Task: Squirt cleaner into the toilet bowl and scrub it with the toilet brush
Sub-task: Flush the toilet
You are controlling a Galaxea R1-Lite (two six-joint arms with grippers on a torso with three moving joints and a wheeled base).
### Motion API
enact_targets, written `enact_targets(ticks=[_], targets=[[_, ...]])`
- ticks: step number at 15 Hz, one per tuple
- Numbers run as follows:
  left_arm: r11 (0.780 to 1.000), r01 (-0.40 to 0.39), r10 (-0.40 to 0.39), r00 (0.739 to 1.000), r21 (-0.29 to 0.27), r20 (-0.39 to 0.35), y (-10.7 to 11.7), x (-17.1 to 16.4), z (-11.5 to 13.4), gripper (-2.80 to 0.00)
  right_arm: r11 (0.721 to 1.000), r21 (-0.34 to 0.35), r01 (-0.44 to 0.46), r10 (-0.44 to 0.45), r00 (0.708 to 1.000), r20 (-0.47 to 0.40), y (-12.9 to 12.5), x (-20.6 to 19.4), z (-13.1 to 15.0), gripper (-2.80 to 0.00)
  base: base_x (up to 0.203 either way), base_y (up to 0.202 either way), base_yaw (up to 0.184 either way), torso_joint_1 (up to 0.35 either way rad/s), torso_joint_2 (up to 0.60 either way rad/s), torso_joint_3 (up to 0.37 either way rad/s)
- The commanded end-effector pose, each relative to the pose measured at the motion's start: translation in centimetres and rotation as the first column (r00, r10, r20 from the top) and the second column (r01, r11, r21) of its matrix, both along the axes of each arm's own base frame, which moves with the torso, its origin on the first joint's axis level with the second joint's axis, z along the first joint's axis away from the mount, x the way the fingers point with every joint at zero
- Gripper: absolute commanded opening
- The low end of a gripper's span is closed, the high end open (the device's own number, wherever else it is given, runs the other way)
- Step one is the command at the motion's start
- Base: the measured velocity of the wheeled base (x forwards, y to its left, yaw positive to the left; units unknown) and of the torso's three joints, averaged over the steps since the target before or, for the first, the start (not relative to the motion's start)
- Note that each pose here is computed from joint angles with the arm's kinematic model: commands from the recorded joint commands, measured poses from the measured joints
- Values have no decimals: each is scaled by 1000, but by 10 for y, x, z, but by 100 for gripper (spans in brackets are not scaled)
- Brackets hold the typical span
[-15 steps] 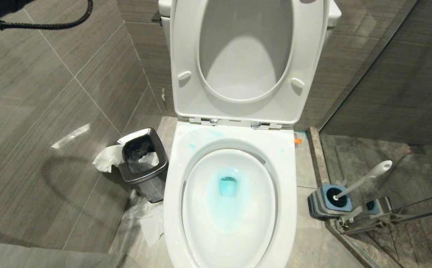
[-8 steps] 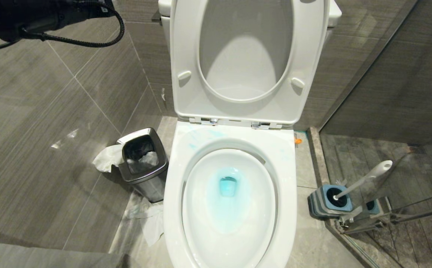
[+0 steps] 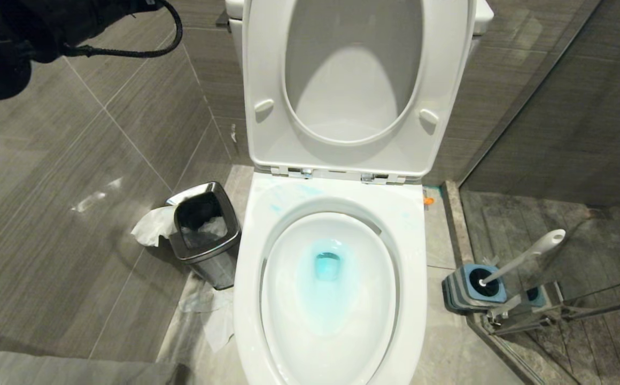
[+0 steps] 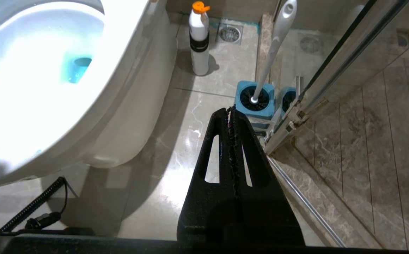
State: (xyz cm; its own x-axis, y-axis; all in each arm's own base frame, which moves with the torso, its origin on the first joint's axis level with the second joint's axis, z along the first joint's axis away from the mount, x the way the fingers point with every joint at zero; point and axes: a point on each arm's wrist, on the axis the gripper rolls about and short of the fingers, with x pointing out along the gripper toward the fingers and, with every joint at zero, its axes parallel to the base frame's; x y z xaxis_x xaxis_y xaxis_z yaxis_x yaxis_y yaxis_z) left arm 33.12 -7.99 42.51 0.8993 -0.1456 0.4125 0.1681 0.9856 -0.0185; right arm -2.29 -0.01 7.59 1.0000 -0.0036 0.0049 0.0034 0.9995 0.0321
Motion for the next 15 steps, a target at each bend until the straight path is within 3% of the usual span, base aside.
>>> enact_targets(ticks=[1,8,15], targets=[[1000,-14,14,999,-11,37,1,4,0,-280,1000,0,-1,1,1000,-2,0,0,0,-280,0,0,0,2,-2,-149],[998,-5,19,968,-60,248,8,-26,31,-280,1000,0,-1,1,1000,-2,0,0,0,-280,0,0,0,2,1,-188],[996,19,12,943,-88,334,2,-37,40,-280,1000,0,-1,1,1000,-2,0,0,0,-280,0,0,0,1,4,-196]])
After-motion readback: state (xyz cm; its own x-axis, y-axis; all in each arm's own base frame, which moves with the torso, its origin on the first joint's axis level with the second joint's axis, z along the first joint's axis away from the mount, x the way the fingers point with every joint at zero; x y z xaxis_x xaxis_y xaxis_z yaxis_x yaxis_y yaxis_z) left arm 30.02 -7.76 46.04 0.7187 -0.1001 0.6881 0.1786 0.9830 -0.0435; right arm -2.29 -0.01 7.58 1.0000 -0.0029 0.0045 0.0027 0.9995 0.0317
